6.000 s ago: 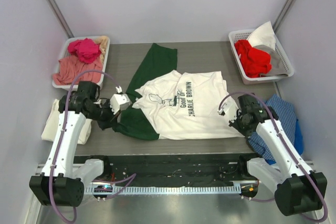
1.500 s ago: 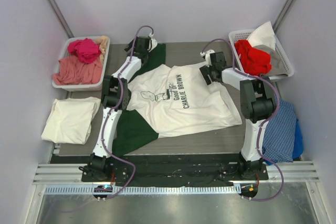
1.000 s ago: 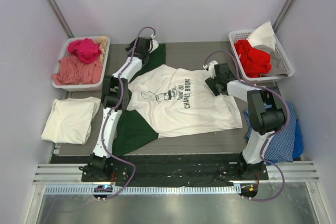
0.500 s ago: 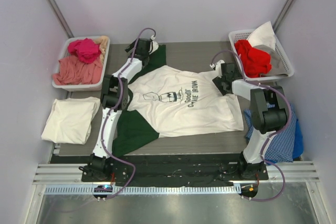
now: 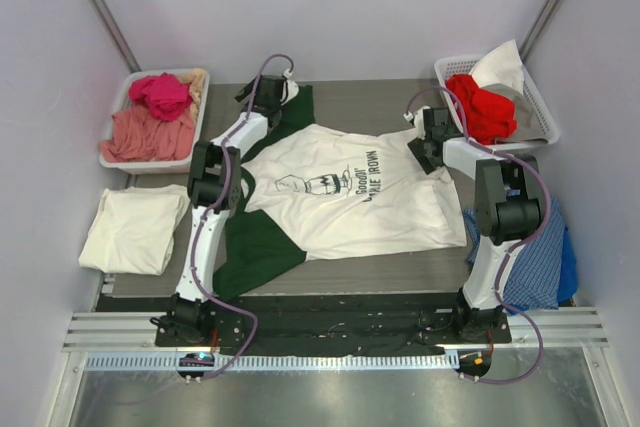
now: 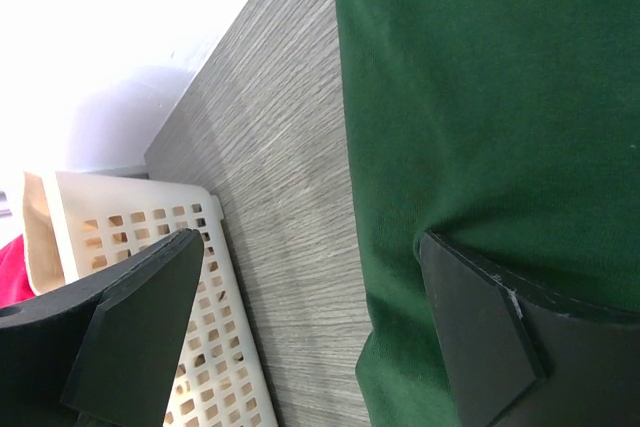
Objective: Fold and stack the t-shirts
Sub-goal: Flatten out the tshirt
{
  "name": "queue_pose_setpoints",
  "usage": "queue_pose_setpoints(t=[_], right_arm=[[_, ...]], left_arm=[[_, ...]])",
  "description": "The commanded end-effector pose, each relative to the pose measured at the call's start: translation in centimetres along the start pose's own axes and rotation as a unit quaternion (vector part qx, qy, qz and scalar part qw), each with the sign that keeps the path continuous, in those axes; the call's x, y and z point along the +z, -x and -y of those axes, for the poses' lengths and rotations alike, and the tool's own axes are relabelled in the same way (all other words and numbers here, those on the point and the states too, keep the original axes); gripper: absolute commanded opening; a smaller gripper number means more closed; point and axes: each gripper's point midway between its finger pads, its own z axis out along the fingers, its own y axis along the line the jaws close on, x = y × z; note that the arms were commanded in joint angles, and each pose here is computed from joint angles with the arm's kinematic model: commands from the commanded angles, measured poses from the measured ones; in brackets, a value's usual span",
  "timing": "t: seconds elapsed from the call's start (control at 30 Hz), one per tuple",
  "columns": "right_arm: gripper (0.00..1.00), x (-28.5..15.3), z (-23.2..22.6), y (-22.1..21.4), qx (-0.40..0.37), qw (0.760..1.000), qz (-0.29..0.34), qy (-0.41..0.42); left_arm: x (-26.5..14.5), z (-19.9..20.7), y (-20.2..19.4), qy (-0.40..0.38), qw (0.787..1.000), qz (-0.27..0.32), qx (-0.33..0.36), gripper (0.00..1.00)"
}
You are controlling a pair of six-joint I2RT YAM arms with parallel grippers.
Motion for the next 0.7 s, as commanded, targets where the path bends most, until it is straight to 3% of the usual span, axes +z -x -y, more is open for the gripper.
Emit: queue_pose_setpoints(t=[0.0,0.3,0.67], right_arm=[[0.88,-1.5,4.0,1.6,0.011,0.999,0.012,-0.040],[0.88,-1.7,5.5,2.6,0.005,0.998,0.017,-0.062],[0.88,-5.5,5.7,6.0,0.031,0.997,0.055,-0.043]], left_arm=[[0.7,0.3,-5.0,-0.015,0.997,-0.069,0.030,0.95],[0.5,0.0,-5.2,-0.009,0.997,-0.071,0.033,0.95],[0.5,-2.4,-4.0,0.018,0.998,-0.059,0.011,0.95]])
